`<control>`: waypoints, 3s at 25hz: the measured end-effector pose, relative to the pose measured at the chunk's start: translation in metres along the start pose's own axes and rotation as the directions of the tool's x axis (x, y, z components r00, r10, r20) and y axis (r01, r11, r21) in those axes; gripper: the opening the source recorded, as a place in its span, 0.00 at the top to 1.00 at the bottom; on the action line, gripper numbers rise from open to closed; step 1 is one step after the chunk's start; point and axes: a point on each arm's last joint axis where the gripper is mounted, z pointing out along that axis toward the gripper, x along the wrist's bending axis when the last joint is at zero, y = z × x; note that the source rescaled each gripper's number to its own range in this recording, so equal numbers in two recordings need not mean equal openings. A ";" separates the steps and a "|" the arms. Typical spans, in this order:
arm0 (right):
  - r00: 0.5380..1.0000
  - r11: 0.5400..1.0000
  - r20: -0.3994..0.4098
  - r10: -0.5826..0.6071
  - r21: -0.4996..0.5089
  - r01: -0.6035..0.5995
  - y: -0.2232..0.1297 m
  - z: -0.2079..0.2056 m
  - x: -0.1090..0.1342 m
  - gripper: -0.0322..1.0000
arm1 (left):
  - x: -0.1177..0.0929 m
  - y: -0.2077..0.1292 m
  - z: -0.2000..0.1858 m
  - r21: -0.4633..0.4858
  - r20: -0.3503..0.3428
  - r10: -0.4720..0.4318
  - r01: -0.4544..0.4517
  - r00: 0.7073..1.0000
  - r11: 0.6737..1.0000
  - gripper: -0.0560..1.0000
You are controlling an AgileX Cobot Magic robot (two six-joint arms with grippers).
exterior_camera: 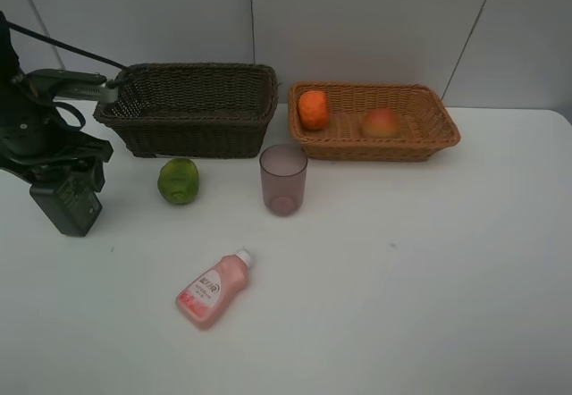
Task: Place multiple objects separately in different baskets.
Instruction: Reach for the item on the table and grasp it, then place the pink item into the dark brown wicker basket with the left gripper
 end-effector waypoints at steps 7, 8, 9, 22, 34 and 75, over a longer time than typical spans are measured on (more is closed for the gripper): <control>1.000 1.000 0.000 0.000 0.000 0.000 0.000 0.000 0.000 0.03 | -0.001 -0.001 0.010 0.024 0.002 0.001 -0.001 1.000 1.000 0.10; 1.000 1.000 0.000 0.000 0.000 0.000 0.000 0.000 0.000 0.03 | -0.001 -0.001 0.011 0.025 0.002 0.001 -0.001 1.000 1.000 0.17; 1.000 1.000 0.000 0.000 0.000 0.000 0.000 0.000 0.000 0.03 | -0.001 0.000 0.011 0.022 0.003 0.001 -0.001 1.000 1.000 0.26; 1.000 1.000 0.000 0.000 0.000 0.000 0.000 0.000 0.000 0.03 | -0.002 0.001 0.011 0.002 0.006 0.000 0.000 1.000 1.000 0.43; 1.000 1.000 0.000 0.001 0.000 -0.001 0.000 0.000 0.000 0.03 | -0.002 0.007 0.004 0.023 0.016 -0.031 0.030 0.999 0.999 0.43; 1.000 1.000 0.000 0.002 0.000 -0.002 0.000 0.000 0.000 0.03 | -0.122 0.152 0.002 -0.434 0.108 0.239 -0.170 0.965 0.885 0.43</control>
